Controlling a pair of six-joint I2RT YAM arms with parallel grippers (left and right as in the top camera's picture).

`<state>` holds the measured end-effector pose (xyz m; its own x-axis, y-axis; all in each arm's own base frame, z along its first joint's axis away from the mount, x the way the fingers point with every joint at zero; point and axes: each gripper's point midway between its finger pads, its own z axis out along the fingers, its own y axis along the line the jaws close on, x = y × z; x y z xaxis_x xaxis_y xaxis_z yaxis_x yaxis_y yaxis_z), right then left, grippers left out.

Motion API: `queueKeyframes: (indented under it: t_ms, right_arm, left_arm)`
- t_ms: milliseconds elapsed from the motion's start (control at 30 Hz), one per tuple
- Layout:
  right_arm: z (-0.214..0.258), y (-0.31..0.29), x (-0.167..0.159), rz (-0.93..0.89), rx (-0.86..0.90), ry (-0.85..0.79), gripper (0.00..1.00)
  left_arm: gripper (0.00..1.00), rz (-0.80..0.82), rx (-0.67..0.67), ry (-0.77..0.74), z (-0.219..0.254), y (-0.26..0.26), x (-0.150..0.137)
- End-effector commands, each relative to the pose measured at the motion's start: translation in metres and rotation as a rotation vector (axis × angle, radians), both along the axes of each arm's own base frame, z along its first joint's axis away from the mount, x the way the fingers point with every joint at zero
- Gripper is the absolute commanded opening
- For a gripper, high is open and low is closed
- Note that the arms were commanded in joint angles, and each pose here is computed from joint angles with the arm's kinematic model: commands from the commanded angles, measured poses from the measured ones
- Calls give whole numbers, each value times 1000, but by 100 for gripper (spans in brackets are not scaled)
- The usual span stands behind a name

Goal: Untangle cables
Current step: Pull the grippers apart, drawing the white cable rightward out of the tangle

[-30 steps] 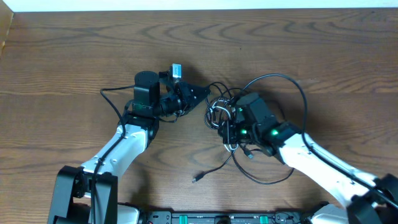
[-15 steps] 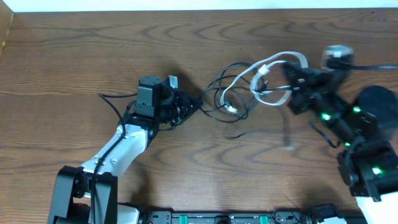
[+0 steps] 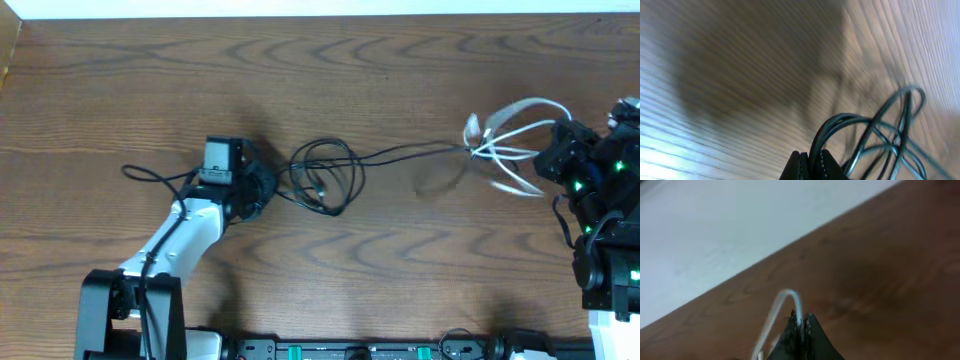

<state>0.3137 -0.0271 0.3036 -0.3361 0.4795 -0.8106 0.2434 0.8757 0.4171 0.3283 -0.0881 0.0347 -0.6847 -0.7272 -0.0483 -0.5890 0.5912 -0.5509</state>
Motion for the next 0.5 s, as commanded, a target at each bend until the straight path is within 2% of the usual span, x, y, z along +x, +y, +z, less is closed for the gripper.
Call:
queueKeyframes:
  t_ms: [0,100,167,333,467]
  right_arm:
    - [-7,-21,-4,-114,-24,38,1]
    - [-24,-36,-8,-202,-44,112,1]
    - [-39,-47,-14,-288,-28,173,1]
    - [-68,-80,-44,-554,5,296,1]
    - [-76,-105,-64,-708,19,335,1]
  left_arm:
    - [8,81,60,-9,0,21,7]
    - [8,91,78,-9,0,24,7]
    - [8,152,124,12,-4,37,5]
    - [8,563,247,182,-20,97,-26]
    - [8,747,336,220,-21,142,-42]
